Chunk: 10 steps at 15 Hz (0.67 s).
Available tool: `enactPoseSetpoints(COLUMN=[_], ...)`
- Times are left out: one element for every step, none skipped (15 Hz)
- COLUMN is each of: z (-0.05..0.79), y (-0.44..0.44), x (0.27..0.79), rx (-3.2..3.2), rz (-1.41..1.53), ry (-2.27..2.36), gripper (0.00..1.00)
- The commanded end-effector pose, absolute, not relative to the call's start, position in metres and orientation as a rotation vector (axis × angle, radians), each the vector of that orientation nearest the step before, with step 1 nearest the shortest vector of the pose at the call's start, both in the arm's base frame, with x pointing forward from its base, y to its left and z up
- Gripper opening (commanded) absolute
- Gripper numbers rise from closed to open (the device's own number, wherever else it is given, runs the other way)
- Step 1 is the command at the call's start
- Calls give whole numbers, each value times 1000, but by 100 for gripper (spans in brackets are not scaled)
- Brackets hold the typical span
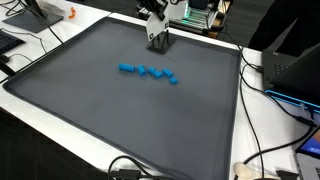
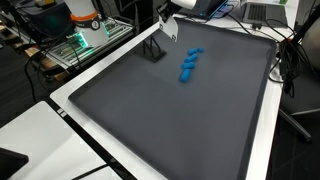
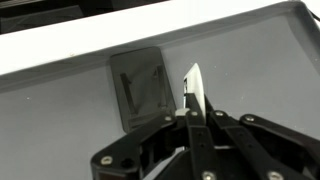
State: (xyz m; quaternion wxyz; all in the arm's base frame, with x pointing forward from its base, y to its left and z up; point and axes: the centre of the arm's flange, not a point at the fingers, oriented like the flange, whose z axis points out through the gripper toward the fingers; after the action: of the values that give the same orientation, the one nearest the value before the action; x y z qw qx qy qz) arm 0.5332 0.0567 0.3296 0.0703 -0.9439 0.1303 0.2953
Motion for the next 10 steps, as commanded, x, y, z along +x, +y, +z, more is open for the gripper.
enactPoseSetpoints(z=[326, 323, 321, 317, 314, 309, 304, 299, 296, 292], y=[43, 36, 31, 24, 19, 15, 13, 10, 8, 5], x=[520, 514, 512, 507, 504, 501, 498, 494, 492, 488], rx=[-2711, -2686, -2653, -2625, -2583, -2541, -2496, -2444, -2392, -2338], rz=[946, 949, 962, 963, 982, 1000, 1014, 1033, 1046, 1055], ry=[635, 705, 766, 832, 888, 942, 993, 1037, 1082, 1123], gripper=[1, 1, 1, 1, 1, 1, 1, 1, 1, 1])
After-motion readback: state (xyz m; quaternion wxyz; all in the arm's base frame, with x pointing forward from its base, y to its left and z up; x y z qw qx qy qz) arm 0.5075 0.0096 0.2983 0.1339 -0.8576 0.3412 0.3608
